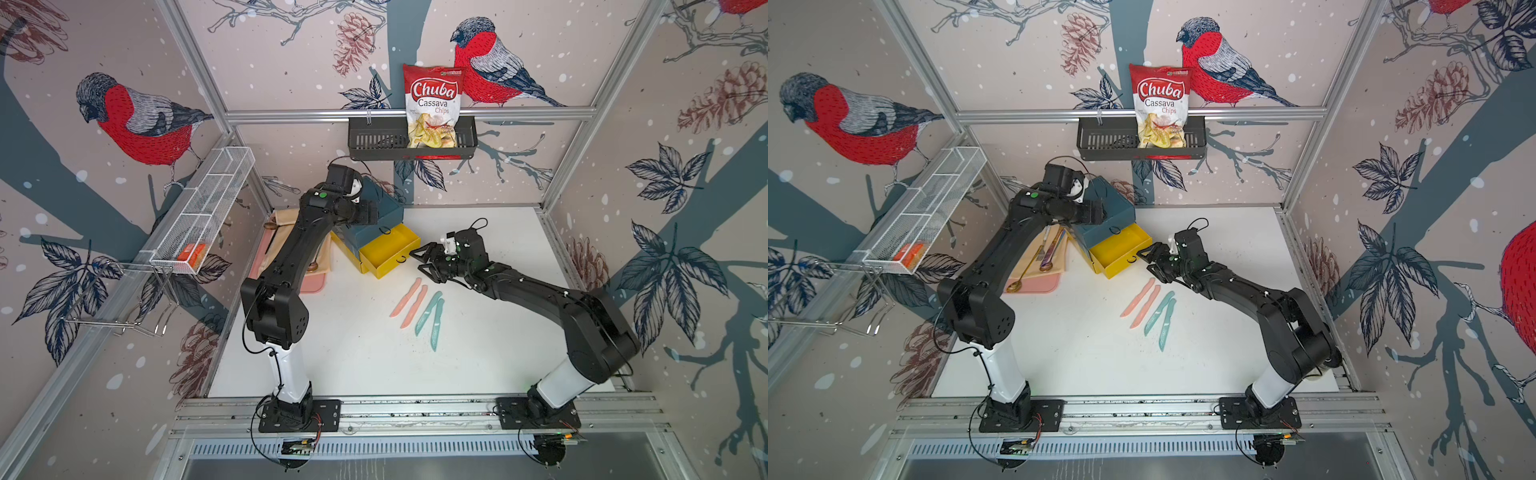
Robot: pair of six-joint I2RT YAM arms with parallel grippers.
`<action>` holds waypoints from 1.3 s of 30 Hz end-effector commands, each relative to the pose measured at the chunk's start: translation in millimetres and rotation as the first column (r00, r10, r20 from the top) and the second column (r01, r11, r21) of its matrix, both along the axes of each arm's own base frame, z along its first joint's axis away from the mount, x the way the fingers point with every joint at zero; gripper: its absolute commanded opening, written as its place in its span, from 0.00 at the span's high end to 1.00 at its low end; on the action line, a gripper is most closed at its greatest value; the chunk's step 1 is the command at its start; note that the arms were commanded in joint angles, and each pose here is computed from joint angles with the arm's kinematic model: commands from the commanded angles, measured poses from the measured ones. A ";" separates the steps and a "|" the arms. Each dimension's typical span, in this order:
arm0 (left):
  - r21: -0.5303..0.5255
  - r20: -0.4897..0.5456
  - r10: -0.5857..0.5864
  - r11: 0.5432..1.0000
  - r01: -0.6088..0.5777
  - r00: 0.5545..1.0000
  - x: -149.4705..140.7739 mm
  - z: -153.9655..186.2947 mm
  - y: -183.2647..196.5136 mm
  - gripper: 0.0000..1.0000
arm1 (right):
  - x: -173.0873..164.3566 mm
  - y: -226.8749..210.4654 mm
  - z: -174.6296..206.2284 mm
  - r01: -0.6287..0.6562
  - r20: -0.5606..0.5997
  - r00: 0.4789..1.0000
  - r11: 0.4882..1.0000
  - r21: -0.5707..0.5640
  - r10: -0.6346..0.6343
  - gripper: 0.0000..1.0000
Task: Place the fruit knives into the drawer by color
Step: Open the drawer in the storage box, then pick up the fruit knife from the center of the board.
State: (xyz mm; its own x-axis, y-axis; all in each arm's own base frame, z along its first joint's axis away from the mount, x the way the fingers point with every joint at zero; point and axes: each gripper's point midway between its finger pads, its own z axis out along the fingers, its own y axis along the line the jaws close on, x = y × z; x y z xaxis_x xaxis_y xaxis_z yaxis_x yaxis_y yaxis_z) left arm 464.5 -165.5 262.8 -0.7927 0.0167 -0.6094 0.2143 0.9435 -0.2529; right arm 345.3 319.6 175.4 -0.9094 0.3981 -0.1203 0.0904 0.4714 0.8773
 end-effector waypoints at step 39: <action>-0.239 -0.094 -0.364 0.912 0.334 0.927 -222.1 -62.7 -82.4 0.01 | -104.1 -77.3 -169.6 -0.225 -0.315 0.948 0.609 -0.760 -0.043 0.73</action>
